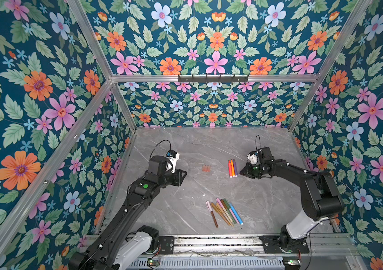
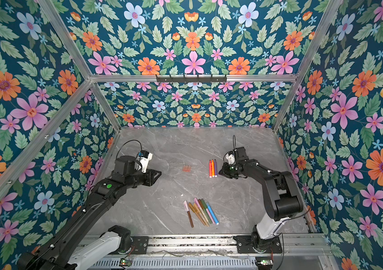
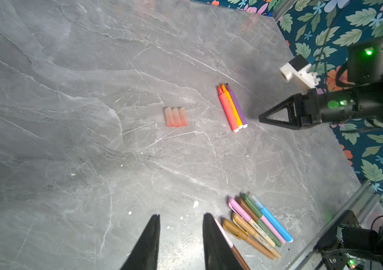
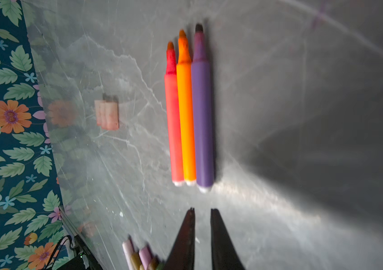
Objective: Open the pen caps
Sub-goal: 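Move the right gripper down onto the light blue highlighter in the cluster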
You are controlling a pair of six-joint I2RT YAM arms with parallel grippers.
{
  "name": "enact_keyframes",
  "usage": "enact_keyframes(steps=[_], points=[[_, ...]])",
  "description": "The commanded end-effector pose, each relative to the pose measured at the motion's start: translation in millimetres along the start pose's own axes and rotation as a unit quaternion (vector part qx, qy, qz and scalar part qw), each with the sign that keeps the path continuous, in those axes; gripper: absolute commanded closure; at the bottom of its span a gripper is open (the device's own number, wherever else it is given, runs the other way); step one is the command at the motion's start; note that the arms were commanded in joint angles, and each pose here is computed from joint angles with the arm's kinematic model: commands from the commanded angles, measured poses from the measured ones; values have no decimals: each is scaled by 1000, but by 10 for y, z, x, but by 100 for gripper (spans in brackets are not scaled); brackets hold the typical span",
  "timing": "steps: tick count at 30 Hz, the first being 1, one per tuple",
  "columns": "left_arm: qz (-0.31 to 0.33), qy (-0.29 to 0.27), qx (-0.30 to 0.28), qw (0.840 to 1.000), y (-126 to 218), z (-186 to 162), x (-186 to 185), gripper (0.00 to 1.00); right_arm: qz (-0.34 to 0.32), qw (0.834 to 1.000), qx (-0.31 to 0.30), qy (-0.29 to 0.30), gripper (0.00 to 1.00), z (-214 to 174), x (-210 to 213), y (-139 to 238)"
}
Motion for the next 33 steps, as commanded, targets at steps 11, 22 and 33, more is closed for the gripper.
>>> enact_keyframes(steps=[11, 22, 33], points=[[-81, 75, -16, 994, -206, 98, -123, 67, -86, 989, 56, 111, 82, -1391, 718, 184], [-81, 105, -25, 991, -241, 42, -64, 69, -153, 971, 101, 152, 77, -1873, 885, 136], [-78, 111, -23, 991, -225, -24, -27, 69, -165, 969, 115, 144, 76, -1969, 789, 96]])
Point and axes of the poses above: each gripper's point midway between its finger pads, its own y axis back along the fingers, its own x axis along the line the jaws close on, z = x × y, the point moved 7 cm from there along y, back along the fingers, and after that the axes turned 14 degrees about y, right-handed, at the moved point
